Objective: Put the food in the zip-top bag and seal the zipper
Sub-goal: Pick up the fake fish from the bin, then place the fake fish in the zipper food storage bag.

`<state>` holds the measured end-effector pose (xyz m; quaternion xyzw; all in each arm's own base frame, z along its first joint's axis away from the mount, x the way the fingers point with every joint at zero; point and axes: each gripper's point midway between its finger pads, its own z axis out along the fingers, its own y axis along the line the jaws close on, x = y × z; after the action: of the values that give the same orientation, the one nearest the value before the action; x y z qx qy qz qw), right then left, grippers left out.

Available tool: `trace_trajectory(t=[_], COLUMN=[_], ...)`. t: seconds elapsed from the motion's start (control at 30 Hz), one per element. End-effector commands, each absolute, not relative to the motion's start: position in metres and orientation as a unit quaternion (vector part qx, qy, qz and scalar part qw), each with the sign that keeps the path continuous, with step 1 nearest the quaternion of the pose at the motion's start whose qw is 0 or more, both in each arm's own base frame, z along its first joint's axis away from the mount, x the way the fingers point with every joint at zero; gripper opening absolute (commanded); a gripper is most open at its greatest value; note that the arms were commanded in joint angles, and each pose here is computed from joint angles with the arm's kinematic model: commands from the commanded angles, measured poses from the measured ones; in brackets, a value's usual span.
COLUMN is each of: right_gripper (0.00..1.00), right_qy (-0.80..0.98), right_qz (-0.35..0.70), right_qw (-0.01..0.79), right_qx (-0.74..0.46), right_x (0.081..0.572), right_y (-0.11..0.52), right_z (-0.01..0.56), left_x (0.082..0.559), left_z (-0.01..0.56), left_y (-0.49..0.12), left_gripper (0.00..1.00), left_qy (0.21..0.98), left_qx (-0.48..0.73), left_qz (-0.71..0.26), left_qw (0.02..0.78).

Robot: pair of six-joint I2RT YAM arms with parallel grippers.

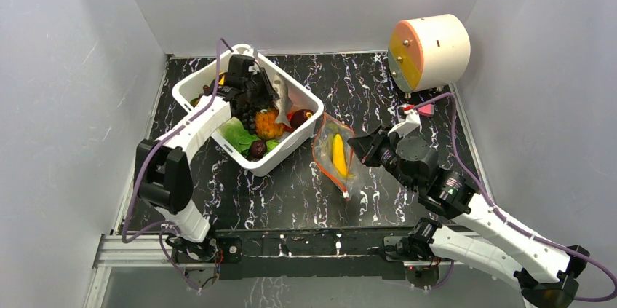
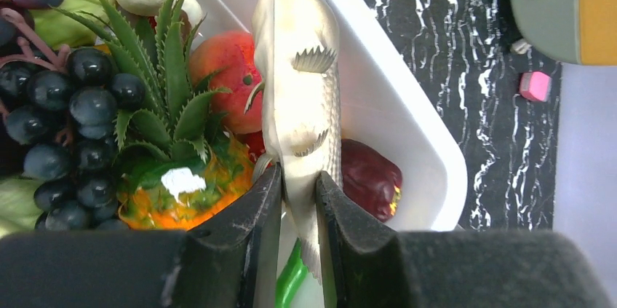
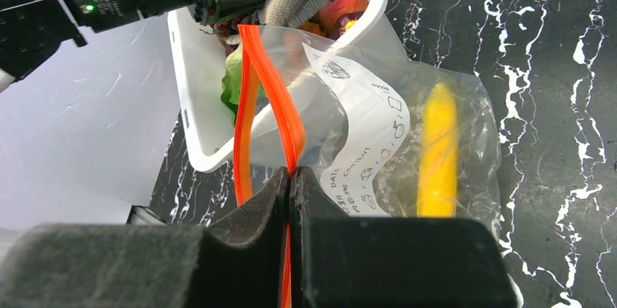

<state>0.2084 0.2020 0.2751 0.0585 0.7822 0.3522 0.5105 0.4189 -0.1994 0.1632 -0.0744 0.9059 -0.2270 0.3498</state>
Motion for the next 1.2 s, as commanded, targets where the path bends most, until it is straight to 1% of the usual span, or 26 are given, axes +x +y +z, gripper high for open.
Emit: trace_trajectory(t=[0.0,0.17,0.3,0.4,0.57,0.73,0.87,1.03,1.17], right_gripper=[0.00,0.00,0.00,0.00,0.00,0.00,0.00,0.00,0.00], right_qy=[0.761,0.763,0.766,0.765,0.765,0.760,0.761,0.757,0.750], right_qz=[0.378,0.380,0.382,0.381,0.375,0.355,0.315,0.278,0.281], right_qw=[0.523,0.519,0.514,0.513,0.517,0.539,0.564,0.589,0.598], right_qx=[0.065,0.062,0.064,0.070,0.082,0.079,0.066,0.049,0.039], right_x=[0.210,0.211,0.211,0.213,0.218,0.227,0.240,0.252,0.258], right_y=[0.206,0.211,0.214,0.214,0.212,0.211,0.208,0.206,0.214], right_z=[0.291,0.288,0.286,0.285,0.285,0.289,0.289,0.294,0.298], left_x=[0.401,0.383,0.360,0.334,0.296,0.257,0.227,0.198,0.183], left_z=[0.208,0.226,0.238,0.252,0.266,0.282,0.290,0.297,0.297], left_y=[-0.196,-0.191,-0.195,-0.199,-0.199,-0.204,-0.210,-0.221,-0.228], left_gripper=[0.00,0.00,0.00,0.00,0.00,0.00,0.00,0.00,0.00], left_qy=[0.886,0.878,0.873,0.867,0.867,0.863,0.856,0.834,0.817], left_qx=[-0.062,-0.059,-0.052,-0.033,-0.002,0.033,0.056,0.075,0.089], left_qz=[-0.246,-0.257,-0.290,-0.323,-0.349,-0.387,-0.428,-0.489,-0.528], left_qw=[0.389,0.399,0.389,0.377,0.356,0.322,0.285,0.244,0.213])
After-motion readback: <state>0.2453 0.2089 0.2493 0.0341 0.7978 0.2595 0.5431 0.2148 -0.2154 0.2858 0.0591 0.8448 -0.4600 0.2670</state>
